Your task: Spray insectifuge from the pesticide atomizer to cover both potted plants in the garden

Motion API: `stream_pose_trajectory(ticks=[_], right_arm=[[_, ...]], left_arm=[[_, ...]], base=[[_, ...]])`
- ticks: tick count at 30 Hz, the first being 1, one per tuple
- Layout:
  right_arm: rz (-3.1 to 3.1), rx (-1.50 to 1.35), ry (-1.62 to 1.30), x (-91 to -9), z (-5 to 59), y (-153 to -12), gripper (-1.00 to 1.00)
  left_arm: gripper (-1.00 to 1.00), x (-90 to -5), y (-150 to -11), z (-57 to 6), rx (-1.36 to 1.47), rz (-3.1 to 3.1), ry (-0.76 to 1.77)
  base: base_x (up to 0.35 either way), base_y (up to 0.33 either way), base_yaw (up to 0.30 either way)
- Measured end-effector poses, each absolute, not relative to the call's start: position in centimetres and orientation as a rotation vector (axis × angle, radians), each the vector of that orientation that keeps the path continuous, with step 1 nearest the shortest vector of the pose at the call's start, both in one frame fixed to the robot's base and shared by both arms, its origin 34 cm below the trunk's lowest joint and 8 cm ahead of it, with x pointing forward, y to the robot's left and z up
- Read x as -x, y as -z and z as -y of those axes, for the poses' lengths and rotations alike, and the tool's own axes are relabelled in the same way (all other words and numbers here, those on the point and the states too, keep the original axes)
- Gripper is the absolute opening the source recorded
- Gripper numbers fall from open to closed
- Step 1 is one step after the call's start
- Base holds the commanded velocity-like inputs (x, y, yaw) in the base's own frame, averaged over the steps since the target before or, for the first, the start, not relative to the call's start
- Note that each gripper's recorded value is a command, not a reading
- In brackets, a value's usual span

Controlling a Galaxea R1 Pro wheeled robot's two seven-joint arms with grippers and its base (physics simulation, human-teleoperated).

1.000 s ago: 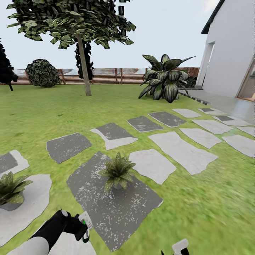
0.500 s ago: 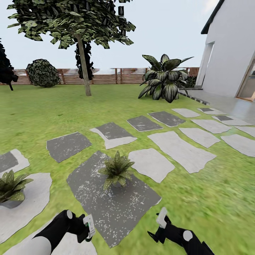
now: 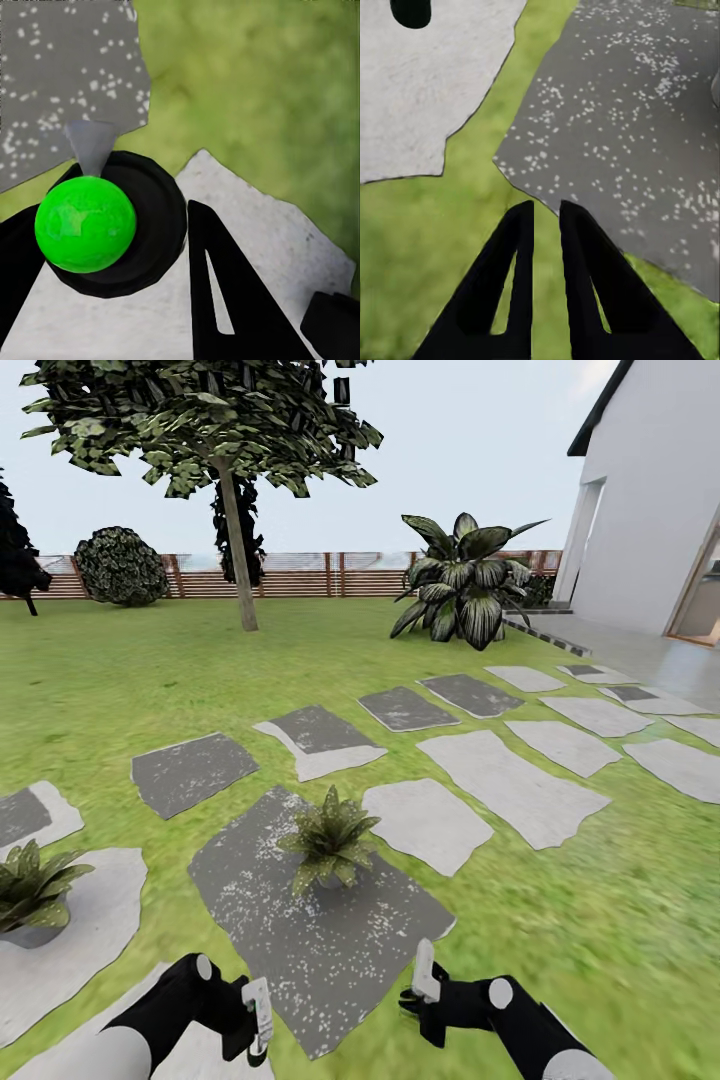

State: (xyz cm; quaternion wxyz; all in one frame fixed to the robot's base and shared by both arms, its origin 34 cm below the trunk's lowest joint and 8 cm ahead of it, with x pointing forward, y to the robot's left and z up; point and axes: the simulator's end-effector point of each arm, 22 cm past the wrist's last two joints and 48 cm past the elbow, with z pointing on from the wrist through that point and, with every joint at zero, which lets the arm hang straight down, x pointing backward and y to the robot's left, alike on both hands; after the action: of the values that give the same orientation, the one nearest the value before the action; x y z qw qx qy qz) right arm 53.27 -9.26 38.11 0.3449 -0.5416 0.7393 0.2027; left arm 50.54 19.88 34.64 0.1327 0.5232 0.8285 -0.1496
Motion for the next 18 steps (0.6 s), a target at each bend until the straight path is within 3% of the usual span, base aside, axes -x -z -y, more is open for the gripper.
stream_pose_trajectory(ticks=[18], right_arm=[[-1.816,1.394,-0.612,-54.3,1.6,-41.3,-1.00]], left_arm=[[-1.00,-50.2,-35.5,-12.1,-1.619,-2.288,0.495]], base=[[0.000,0.000,0.000]])
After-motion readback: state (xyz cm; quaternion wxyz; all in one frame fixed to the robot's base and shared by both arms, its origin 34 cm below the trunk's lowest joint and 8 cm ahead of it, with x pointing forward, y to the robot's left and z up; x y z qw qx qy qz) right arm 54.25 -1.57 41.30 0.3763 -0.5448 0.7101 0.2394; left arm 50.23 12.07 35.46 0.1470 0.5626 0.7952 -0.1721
